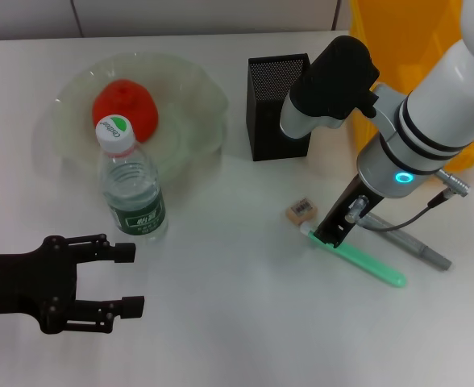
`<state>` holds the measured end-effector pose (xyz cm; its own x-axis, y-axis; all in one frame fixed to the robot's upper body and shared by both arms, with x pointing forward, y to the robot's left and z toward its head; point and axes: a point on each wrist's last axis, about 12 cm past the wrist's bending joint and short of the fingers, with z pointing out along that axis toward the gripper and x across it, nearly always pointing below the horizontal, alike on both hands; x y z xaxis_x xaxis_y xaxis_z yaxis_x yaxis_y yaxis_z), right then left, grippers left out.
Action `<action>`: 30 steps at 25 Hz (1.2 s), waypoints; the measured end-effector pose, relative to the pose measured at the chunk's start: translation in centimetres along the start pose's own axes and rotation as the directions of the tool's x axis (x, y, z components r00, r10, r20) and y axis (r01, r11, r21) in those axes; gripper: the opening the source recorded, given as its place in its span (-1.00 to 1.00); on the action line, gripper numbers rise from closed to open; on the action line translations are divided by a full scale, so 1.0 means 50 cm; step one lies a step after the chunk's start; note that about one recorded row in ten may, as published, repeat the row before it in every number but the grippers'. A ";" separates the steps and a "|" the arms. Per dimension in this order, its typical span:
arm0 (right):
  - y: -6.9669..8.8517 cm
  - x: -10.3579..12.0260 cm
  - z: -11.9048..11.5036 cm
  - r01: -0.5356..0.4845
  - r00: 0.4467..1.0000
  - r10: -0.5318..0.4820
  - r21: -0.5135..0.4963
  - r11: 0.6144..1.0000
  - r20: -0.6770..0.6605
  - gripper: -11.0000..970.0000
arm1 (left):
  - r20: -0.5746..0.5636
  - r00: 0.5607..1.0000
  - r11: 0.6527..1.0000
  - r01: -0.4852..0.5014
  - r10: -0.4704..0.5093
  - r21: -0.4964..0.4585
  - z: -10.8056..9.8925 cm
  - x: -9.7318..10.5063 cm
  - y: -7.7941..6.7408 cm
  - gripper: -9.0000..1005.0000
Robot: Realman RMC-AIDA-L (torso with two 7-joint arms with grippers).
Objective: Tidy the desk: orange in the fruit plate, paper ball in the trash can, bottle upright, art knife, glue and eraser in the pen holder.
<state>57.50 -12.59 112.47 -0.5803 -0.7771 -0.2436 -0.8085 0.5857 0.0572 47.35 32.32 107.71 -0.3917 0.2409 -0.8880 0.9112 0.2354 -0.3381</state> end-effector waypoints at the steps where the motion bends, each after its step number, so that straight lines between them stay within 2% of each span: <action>1: 0.000 0.000 0.000 0.001 1.000 -0.001 0.001 1.000 0.000 -0.75 | 0.001 1.000 1.000 0.000 0.000 0.000 0.000 0.000 0.000 0.66; 3: -0.001 0.000 -0.001 0.004 1.000 -0.004 0.002 1.000 0.001 -0.87 | 0.001 1.000 1.000 -0.001 0.001 -0.001 -0.001 -0.001 0.000 0.66; 12: 0.005 0.002 -0.019 0.015 0.999 -0.015 0.003 1.000 0.032 -0.90 | 0.004 1.000 1.000 -0.004 0.004 -0.003 -0.003 -0.002 0.001 0.66; 17: 0.026 0.007 -0.084 0.048 0.988 -0.051 0.026 0.999 0.143 -0.95 | 0.004 1.000 1.000 -0.006 0.006 -0.004 -0.006 -0.004 0.002 0.66; 18: 0.028 0.014 -0.115 0.039 0.977 -0.048 0.047 0.998 0.207 -0.96 | 0.005 1.000 1.000 -0.006 0.006 -0.006 -0.007 -0.004 0.002 0.66; 22: 0.028 0.023 -0.139 0.049 0.968 -0.064 0.065 0.997 0.243 -0.95 | 0.005 1.000 1.000 -0.006 0.006 -0.006 -0.007 -0.004 0.002 0.66; 25: 0.025 0.024 -0.129 0.074 0.978 -0.083 0.052 0.996 0.194 -0.92 | 0.005 1.000 1.000 -0.006 0.006 -0.006 -0.007 -0.004 0.002 0.66; 30: 0.013 0.019 -0.082 0.108 0.989 -0.109 0.018 0.994 0.104 -0.85 | 0.006 1.000 1.000 -0.008 0.008 -0.001 -0.002 -0.006 0.003 0.66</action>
<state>56.02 -13.88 116.25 -0.4754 -0.8081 -0.3478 -0.8643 0.5028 0.0132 47.59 32.38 107.96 -0.3832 0.2372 -0.8927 0.9143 0.2344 -0.3302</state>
